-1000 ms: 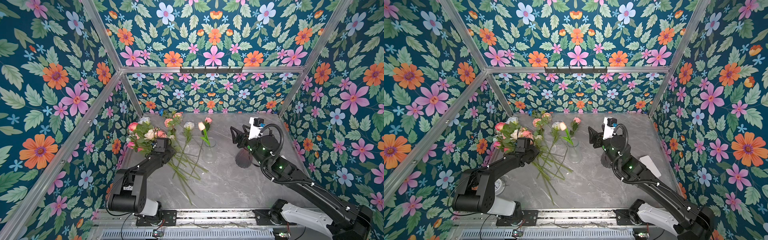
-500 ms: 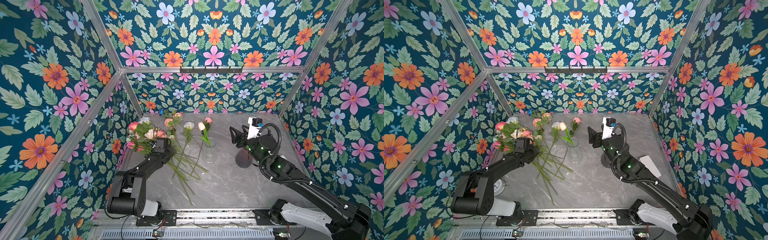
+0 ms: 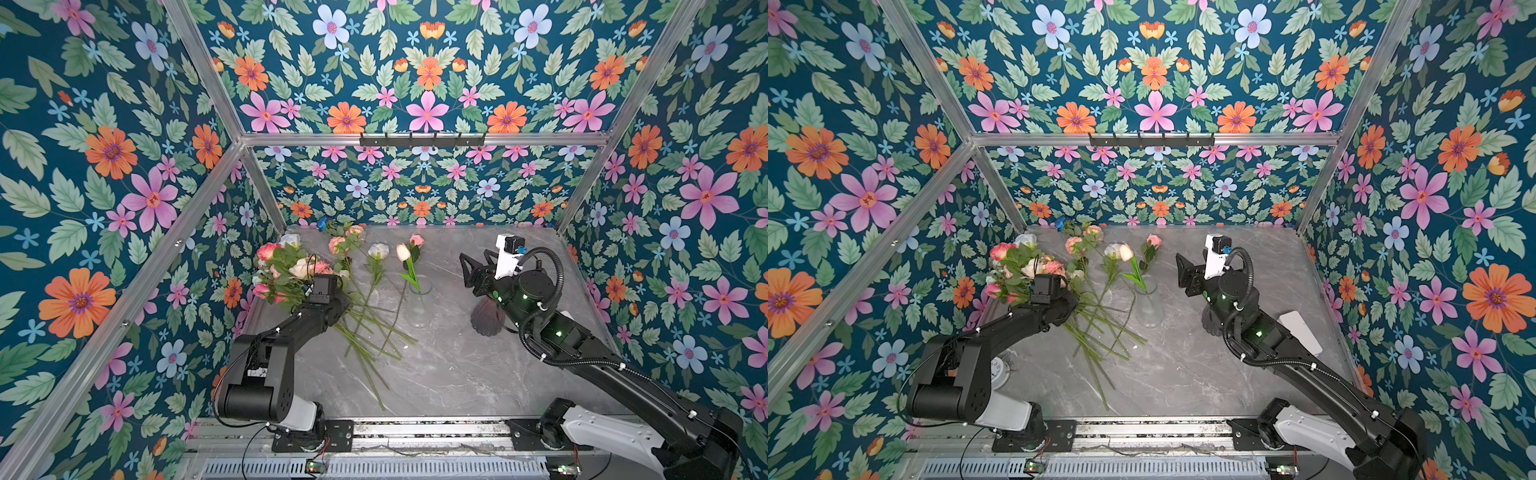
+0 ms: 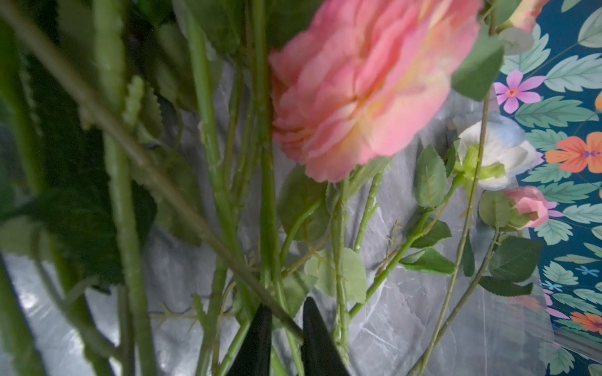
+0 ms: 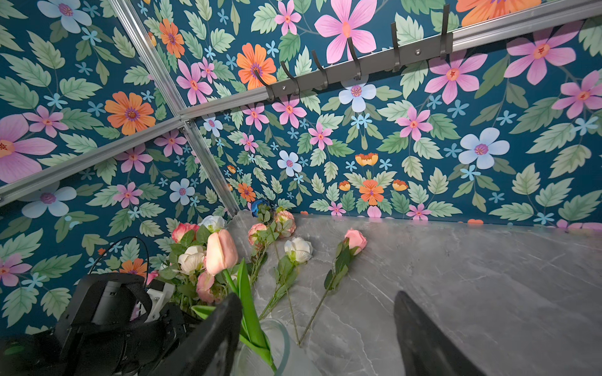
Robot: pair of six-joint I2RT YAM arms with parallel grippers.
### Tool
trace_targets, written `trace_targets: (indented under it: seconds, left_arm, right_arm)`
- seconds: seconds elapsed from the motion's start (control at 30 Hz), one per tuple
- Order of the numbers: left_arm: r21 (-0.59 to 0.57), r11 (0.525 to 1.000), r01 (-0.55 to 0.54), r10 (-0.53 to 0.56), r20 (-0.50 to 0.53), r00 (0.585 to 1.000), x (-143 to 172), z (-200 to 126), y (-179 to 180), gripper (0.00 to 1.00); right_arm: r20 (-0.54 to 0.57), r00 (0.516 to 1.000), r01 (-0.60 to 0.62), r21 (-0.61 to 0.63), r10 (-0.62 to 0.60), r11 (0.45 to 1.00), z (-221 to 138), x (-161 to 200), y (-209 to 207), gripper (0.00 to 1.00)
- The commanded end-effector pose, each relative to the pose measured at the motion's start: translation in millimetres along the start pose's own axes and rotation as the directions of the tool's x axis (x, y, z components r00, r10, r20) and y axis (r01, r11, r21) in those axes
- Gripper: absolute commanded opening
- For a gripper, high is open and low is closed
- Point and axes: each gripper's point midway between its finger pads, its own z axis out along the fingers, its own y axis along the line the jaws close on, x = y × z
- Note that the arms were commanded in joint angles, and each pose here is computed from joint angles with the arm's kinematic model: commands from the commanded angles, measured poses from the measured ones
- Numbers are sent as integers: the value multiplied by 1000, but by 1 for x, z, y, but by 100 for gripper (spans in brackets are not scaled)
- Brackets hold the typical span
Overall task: Arrange flowers in a vase
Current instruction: Pick up the flower from the flowers.
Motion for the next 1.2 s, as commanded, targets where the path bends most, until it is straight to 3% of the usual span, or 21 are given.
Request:
trace_targets:
  seconds: [0.0, 0.07, 0.27, 0.47, 0.77, 0.93, 1.07, 1.17]
  left_arm:
    - [-28, 1000, -5, 5, 20, 1000, -7, 4, 8, 21]
    - [-30, 1000, -7, 8, 17, 1000, -6, 5, 10, 20]
    - [-11, 1000, -12, 12, 32, 999, -10, -4, 5, 0]
    - [76, 996, -56, 48, 114, 992, -27, -49, -15, 0]
    - [249, 938, -243, 167, 291, 942, -49, -139, -57, 0]
    - [421, 827, -373, 188, 419, 888, -44, -199, -111, 0]
    - [540, 689, -484, 219, 482, 848, -15, -238, -169, 0]
    - [575, 607, -548, 253, 514, 820, 8, -249, -203, 0]
  right_arm:
    - [29, 1000, -7, -7, 7, 1000, 0, -8, 2, 73]
    - [30, 1000, -7, -7, 7, 1000, 0, -8, 2, 73]
    - [30, 1000, -9, -10, 9, 1000, 0, -9, 3, 73]
    - [29, 1000, -8, -8, 8, 1000, 0, -10, 3, 73]
    - [38, 999, -16, -13, 16, 1000, -1, -17, 5, 73]
    - [39, 999, -19, -11, 19, 1000, 0, -19, 6, 73]
    - [39, 999, -19, -8, 19, 1000, -1, -22, 6, 73]
    - [43, 999, -17, -2, 17, 1000, -3, -26, 5, 73]
